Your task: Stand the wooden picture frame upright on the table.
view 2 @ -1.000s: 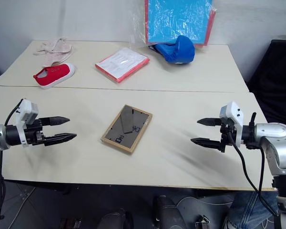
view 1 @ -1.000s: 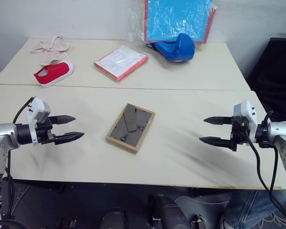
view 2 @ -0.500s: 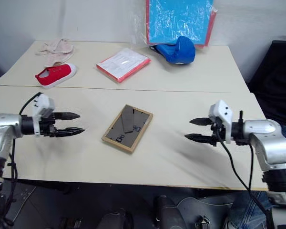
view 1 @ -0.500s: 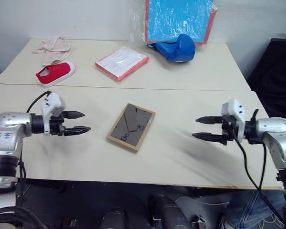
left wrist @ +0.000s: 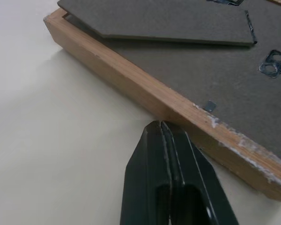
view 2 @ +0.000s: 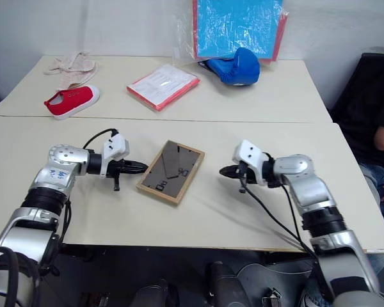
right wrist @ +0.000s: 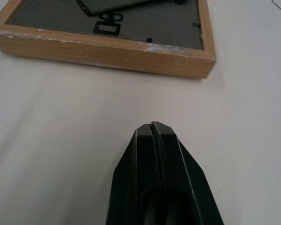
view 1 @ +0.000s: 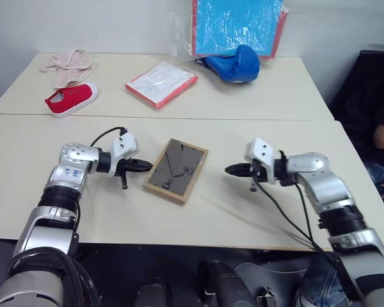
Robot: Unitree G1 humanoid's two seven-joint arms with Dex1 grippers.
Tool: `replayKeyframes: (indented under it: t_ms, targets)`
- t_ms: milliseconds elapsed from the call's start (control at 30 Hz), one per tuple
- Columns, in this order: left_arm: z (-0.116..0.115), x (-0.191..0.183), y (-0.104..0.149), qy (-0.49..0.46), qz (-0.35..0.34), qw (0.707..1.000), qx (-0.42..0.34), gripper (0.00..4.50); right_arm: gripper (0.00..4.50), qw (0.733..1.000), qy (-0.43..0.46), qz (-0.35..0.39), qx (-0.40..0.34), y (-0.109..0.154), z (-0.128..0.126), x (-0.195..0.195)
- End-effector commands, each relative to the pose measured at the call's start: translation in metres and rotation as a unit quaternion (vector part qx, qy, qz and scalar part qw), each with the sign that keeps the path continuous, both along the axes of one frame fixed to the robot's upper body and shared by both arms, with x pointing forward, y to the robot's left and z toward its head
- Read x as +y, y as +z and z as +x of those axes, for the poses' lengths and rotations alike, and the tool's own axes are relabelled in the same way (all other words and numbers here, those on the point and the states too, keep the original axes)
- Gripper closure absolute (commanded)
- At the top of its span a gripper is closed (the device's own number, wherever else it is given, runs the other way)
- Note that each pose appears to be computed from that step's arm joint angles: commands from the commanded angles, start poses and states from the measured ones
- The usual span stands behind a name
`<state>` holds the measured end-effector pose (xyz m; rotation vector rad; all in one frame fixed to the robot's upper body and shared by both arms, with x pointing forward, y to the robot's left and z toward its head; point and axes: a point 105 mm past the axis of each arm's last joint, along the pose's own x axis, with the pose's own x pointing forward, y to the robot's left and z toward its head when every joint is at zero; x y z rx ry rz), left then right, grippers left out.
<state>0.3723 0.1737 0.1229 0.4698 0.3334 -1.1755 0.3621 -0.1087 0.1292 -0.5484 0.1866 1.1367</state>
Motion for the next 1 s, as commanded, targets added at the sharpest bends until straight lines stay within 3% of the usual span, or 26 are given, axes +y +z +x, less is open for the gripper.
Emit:
replayKeyframes:
  t_ms: [33,133,267,367,500,667,800,1000]
  targets:
    - [-0.017,-0.02,0.008,-0.046,-0.034,0.998,0.025,4.48,4.5,1.0,0.008,-0.002,-0.028,0.009,0.006,0.011]
    - [-0.026,-0.026,0.011,-0.044,-0.047,0.998,0.027,4.48,4.5,0.999,0.011,0.008,-0.037,0.013,0.008,0.021]
    - [-0.027,-0.013,0.008,0.027,-0.085,0.994,0.063,4.48,4.5,0.998,0.013,-0.01,-0.052,0.014,0.008,0.019]
    - [-0.033,0.001,-0.003,0.103,-0.134,0.97,0.173,3.92,4.5,0.997,0.037,-0.038,-0.064,0.015,-0.002,0.012]
    - [-0.057,0.004,-0.006,0.153,-0.218,0.891,0.367,2.75,4.5,0.988,0.083,-0.098,-0.086,0.013,-0.017,0.006]
    - [-0.059,-0.004,-0.003,0.179,-0.271,0.833,0.448,1.19,4.5,0.97,0.126,-0.167,-0.122,0.005,-0.025,0.007]
    - [-0.059,-0.015,-0.023,0.205,-0.22,0.834,0.462,0.02,4.5,0.954,0.15,-0.211,-0.151,-0.008,-0.026,0.011]
    - [-0.061,-0.043,-0.04,0.203,-0.187,0.819,0.503,0.02,4.5,0.936,0.165,-0.241,-0.196,-0.012,-0.02,0.023]
